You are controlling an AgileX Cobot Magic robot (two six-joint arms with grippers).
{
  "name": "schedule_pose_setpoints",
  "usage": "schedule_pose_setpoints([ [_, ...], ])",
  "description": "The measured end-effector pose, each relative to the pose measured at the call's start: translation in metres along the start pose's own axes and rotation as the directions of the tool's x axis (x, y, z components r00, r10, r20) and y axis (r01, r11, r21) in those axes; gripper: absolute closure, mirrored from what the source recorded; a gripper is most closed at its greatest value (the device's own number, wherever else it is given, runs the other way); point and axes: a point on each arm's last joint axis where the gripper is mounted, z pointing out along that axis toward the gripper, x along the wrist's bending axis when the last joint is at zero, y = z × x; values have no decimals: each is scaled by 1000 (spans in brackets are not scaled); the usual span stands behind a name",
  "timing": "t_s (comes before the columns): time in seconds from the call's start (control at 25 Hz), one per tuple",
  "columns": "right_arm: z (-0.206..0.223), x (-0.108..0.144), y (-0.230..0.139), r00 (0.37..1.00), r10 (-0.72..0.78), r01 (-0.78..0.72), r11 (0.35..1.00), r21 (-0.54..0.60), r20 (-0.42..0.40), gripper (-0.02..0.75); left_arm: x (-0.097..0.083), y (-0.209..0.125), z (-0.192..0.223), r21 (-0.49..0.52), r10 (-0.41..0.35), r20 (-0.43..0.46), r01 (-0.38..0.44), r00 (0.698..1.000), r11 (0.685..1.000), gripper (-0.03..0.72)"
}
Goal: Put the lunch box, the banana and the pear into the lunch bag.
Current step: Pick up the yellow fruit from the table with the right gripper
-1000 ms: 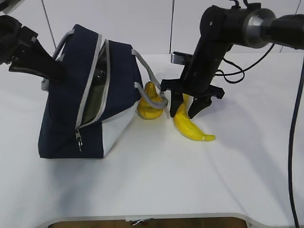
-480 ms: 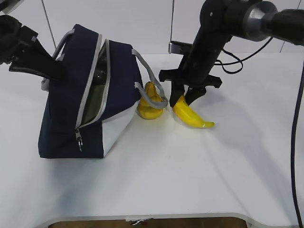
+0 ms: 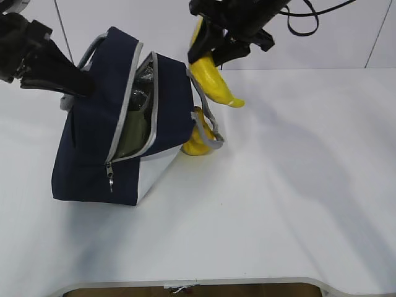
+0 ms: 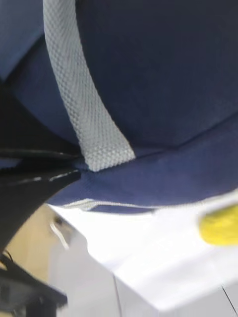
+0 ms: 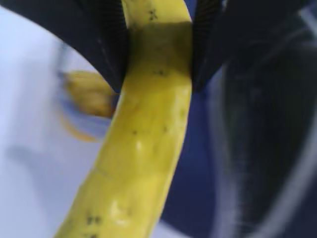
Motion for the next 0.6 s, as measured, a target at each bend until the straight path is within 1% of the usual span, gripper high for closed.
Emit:
schedule_pose_setpoints([
  [0.08,3,7,0,995,14,-13,1000,5,-95,443,-2,2,0,-20,-17,27,17,999,1000,695],
  [0.16,12,12,-1,991,17,-14,1000,22,-135,443,-4,3,0,-29,-24,40,26,999,999,695],
  [0.24,20,15,-4,989,15,-9,999,40,-146,443,-4,3,0,-32,-25,41,27,999,999,695],
  [0.48,54,34,-16,984,-7,27,993,111,-177,443,-4,5,1,-50,-42,60,45,997,998,695],
  [0.6,70,38,-21,983,-3,30,989,145,-186,443,-5,5,1,-53,-44,64,48,997,997,695],
])
